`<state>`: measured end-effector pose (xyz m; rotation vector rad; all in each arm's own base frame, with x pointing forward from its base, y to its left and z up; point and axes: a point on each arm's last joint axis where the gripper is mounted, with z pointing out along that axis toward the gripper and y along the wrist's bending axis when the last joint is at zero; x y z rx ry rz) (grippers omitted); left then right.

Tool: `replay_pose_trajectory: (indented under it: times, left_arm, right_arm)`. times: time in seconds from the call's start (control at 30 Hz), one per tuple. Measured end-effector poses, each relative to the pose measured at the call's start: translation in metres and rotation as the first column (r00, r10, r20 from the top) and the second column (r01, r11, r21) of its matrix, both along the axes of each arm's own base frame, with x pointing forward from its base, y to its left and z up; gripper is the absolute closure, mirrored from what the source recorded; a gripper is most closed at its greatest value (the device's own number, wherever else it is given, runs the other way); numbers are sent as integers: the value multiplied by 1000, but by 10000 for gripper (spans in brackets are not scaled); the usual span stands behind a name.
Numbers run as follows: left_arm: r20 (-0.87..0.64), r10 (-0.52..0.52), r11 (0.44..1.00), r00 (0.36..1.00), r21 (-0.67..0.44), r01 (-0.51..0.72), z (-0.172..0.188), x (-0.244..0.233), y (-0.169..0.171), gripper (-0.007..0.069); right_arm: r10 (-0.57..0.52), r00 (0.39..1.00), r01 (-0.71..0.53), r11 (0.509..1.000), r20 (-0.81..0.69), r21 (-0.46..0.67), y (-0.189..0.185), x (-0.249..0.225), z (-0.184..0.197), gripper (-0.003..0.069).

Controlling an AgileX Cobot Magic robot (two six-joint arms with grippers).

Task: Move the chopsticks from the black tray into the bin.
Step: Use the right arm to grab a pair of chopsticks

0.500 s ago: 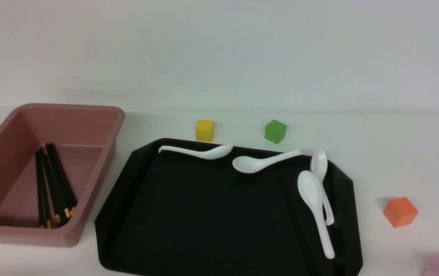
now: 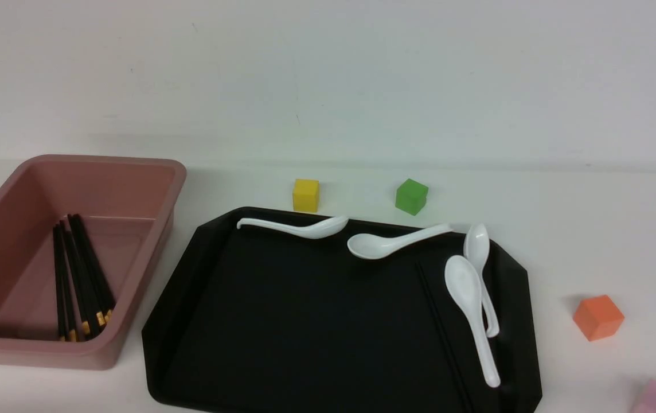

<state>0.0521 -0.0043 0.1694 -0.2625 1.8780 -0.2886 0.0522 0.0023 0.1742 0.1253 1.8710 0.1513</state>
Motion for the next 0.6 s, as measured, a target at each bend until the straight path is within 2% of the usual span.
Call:
replay_pose_trajectory:
  times: [0.6]
  left_arm:
    - [0,0,1000,1000,0,0,0,0,0,387]
  right_arm:
    - [0,1000,0,1000,0,0,0,0,0,447]
